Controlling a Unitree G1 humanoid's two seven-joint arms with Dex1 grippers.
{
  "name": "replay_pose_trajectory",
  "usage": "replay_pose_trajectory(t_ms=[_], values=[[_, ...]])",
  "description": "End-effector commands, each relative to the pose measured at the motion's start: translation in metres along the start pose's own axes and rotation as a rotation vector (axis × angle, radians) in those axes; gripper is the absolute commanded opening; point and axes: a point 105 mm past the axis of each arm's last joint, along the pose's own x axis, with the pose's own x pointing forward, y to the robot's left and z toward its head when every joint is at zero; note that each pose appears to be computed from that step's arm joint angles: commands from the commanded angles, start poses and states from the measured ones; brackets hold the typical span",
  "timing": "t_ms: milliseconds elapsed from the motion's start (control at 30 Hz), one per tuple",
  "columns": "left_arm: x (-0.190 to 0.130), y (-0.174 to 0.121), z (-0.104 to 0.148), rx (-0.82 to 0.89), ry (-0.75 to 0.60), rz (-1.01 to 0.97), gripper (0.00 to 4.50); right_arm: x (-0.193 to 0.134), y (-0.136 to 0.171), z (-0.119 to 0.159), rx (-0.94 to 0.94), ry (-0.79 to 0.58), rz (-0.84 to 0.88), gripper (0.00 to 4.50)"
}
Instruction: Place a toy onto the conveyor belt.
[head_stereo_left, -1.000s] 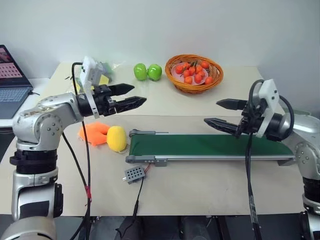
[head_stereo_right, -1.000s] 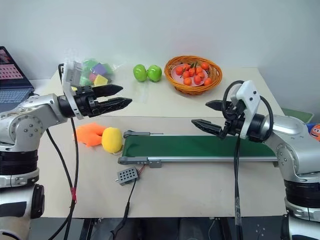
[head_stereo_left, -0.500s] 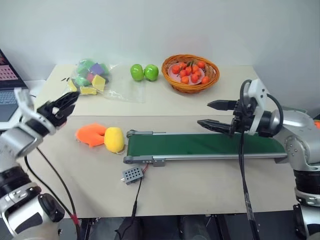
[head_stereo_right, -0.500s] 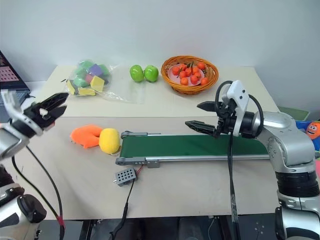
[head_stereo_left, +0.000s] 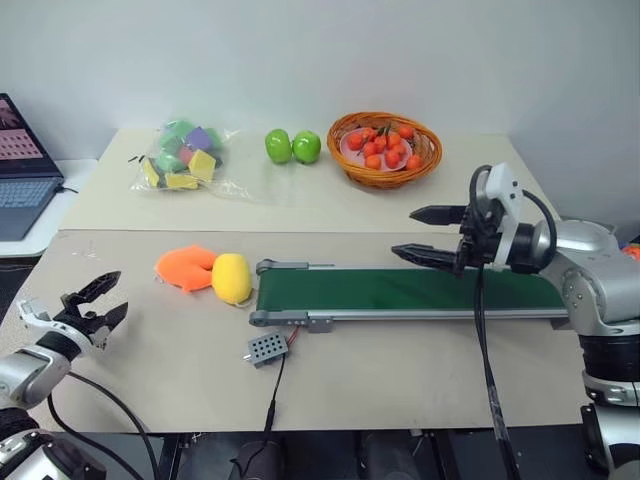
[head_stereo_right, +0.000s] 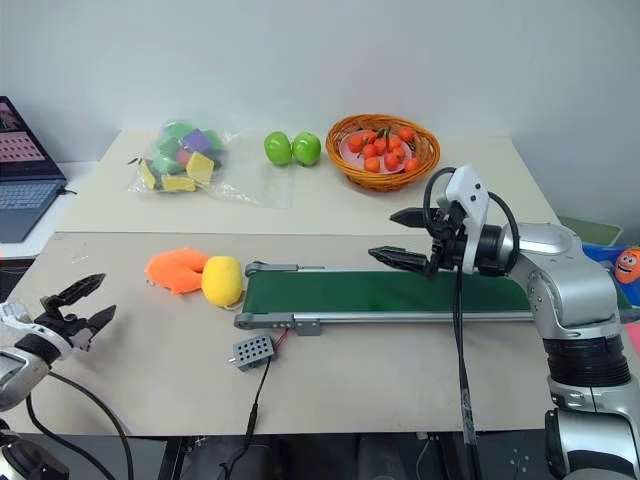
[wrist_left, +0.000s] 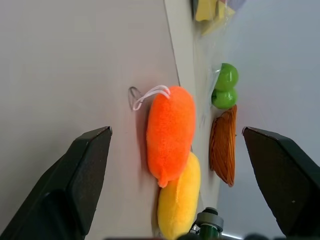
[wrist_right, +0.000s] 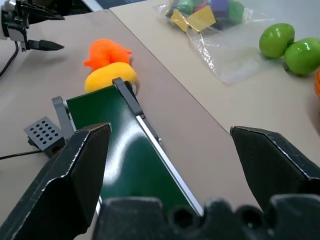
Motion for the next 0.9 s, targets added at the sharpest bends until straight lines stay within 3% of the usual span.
replay_pose_trajectory(t_ms=[33,300,800,900], values=[[0.018,-0.003,-0.014,-0.038,0.051,-0.045,4.47,-0.014,-0.003,0.015,-0.056,-0.015,-0.039,4.50],[0.052,0.011,-0.040,-0.052,0.094,-0.008,4.47,-0.023,-0.002,0.017,-0.066,0.006,-0.069,4.50],[0.087,0.001,-0.062,-0.021,0.118,-0.052,4.47,-0.031,0.003,0.017,-0.073,0.035,-0.101,4.50],[0.089,-0.001,-0.060,-0.018,0.111,-0.058,3.84,-0.030,0.004,0.016,-0.074,0.037,-0.100,4.50]])
